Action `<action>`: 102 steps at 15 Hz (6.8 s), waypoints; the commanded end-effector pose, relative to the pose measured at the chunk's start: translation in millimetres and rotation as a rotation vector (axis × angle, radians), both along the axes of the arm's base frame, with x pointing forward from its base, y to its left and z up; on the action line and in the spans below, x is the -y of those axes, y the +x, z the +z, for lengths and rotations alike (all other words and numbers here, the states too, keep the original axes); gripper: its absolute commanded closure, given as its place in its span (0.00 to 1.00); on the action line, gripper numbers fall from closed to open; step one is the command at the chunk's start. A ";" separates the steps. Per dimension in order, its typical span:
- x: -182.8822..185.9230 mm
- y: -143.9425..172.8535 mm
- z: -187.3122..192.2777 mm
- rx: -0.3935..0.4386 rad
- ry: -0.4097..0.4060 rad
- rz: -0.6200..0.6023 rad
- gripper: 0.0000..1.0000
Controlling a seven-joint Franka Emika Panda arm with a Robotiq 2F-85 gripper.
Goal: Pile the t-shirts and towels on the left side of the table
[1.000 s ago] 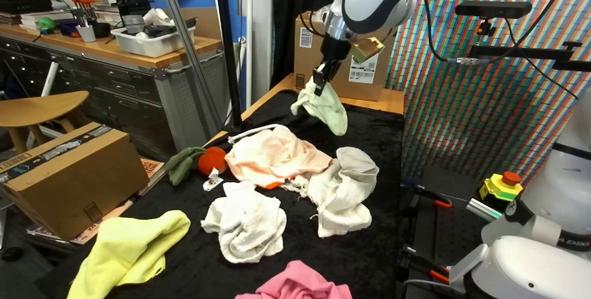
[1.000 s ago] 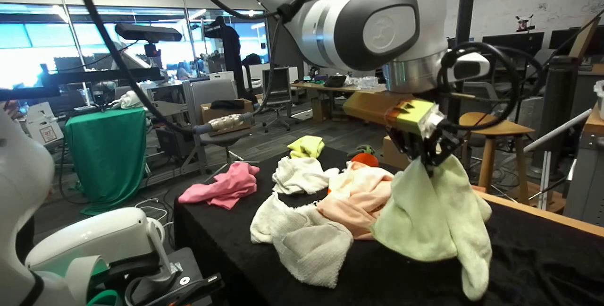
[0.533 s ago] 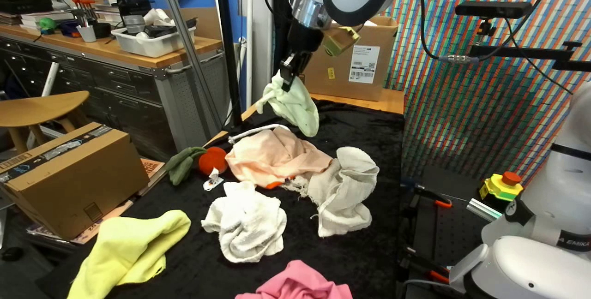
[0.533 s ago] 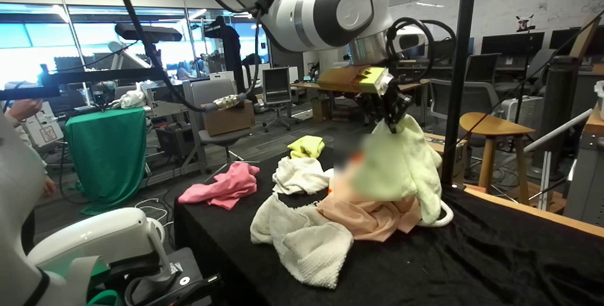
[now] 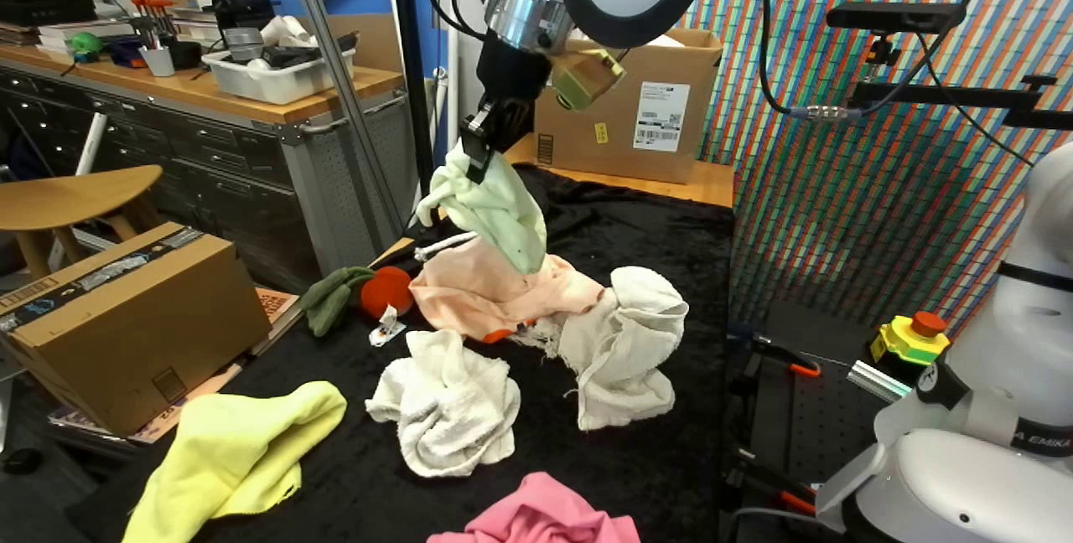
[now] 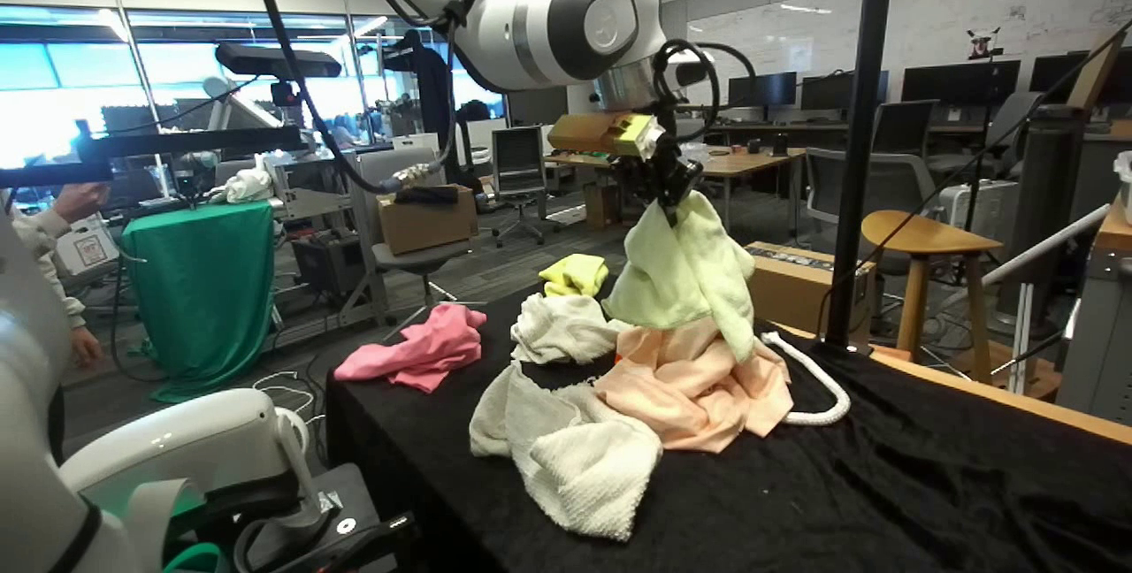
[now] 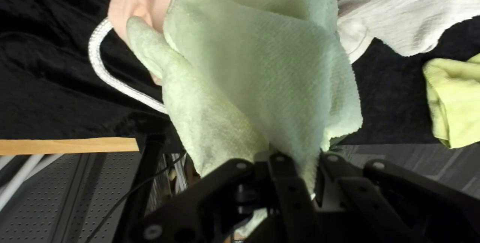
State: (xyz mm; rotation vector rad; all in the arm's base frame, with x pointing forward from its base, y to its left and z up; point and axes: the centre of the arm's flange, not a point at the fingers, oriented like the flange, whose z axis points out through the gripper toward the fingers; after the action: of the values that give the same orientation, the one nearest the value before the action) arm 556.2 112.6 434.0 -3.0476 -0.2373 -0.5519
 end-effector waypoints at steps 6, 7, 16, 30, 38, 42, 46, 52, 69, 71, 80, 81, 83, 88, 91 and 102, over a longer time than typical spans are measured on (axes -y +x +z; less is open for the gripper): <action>-76.3 17.3 -23.3 -0.052 0.051 -0.099 0.92; -81.6 19.5 -25.6 -0.056 0.059 -0.116 0.93; -77.1 37.0 -44.1 -0.091 0.027 -0.210 0.34; -2.1 -39.6 -90.2 -0.519 -0.158 -0.291 0.00; 9.6 -102.3 -111.8 -0.604 -0.185 -0.195 0.00; 24.0 -128.4 -137.2 -0.658 -0.185 -0.128 0.00; 39.1 -147.1 -158.1 -0.667 -0.141 -0.091 0.00; 65.4 -154.7 -176.1 -0.569 -0.127 -0.111 0.00; 96.3 -151.4 -170.5 -0.439 -0.044 -0.155 0.93; 96.8 -150.9 -163.2 -0.430 -0.017 -0.145 0.99; 88.3 -136.7 -119.2 -0.320 0.085 -0.162 0.94; 85.5 -132.0 -109.0 -0.290 0.109 -0.182 0.94; 77.7 -117.6 -87.0 -0.228 0.150 -0.234 0.94; 47.9 -67.5 -40.1 -0.086 0.185 -0.342 0.94; 22.9 -36.8 -15.7 -0.022 0.207 -0.398 0.92; -40.6 21.6 11.5 0.058 0.098 -0.417 0.97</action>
State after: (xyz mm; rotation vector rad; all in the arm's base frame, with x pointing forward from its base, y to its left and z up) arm 564.8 131.7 456.2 -2.9152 0.4942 -0.6836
